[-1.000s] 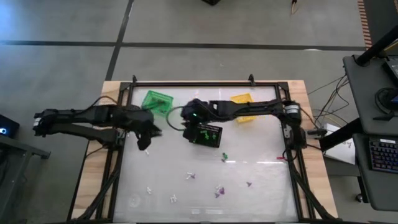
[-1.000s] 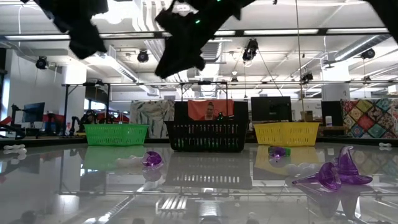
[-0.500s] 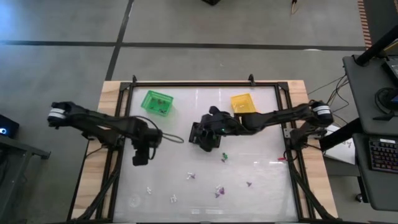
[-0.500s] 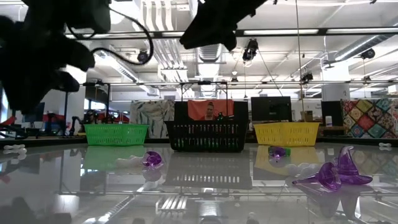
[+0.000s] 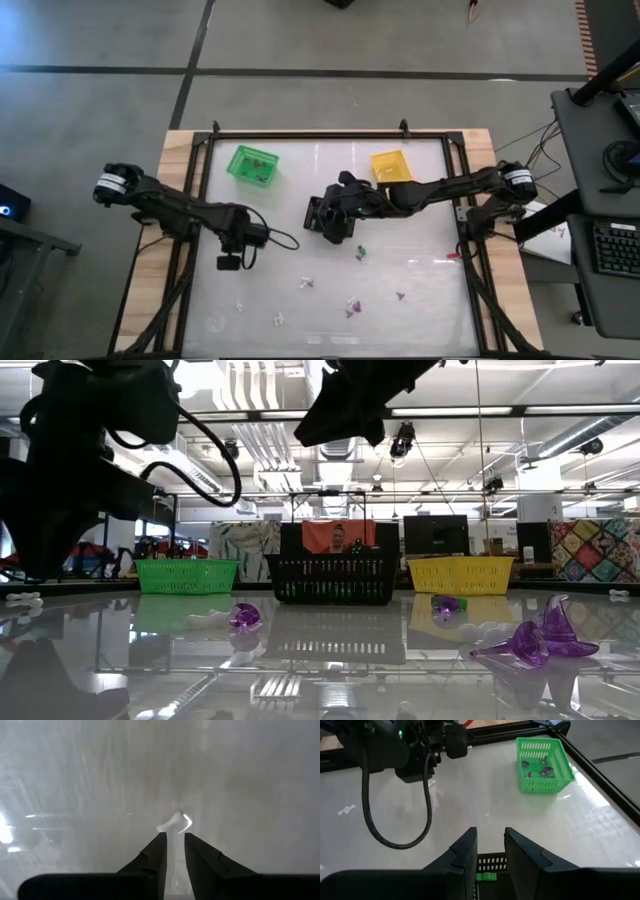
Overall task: Sort Halloween decoration
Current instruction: Put the white bone toy into the yellow bin
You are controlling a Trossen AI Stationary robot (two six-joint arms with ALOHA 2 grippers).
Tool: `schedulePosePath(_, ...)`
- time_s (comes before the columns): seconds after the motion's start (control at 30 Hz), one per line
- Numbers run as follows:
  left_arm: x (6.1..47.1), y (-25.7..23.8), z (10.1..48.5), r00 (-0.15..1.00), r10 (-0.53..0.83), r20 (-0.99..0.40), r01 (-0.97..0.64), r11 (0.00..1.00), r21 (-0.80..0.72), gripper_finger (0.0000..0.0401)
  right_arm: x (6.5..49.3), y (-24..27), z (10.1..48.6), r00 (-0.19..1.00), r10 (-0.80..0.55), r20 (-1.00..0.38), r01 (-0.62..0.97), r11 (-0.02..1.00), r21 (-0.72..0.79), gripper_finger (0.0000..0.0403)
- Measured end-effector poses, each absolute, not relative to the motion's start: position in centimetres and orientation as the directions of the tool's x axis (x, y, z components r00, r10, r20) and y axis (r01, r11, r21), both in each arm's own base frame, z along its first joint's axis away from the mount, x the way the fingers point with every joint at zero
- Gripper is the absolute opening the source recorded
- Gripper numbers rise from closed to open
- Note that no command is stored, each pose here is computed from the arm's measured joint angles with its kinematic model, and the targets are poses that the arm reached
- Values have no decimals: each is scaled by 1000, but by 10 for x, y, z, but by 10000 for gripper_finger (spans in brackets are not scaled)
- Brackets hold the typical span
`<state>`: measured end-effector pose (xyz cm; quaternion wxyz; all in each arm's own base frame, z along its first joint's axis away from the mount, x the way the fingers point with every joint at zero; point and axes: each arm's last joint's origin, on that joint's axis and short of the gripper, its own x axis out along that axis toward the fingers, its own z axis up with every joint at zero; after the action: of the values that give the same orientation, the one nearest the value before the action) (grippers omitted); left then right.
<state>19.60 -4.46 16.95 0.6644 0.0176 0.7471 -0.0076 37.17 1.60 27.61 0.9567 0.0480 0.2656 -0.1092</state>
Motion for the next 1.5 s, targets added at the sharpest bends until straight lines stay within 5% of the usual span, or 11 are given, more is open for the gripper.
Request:
schedulePosePath(0.43,203,-49,152,-141,23,-990,66,998,14,99,371,16,276,834,-183,-521,234,972,32,89)
schedulePosePath(0.97,200,-55,135,-205,40,-978,74,997,25,102,371,17,275,832,-181,-525,231,972,32,87)
schedulePosePath(1.3,200,-54,135,-197,57,-979,65,997,45,9,371,26,275,836,-161,-525,207,978,30,86)
schedulePosePath(1.5,204,-55,145,-112,58,-992,56,997,52,3,368,32,273,823,-149,-548,192,981,21,79)
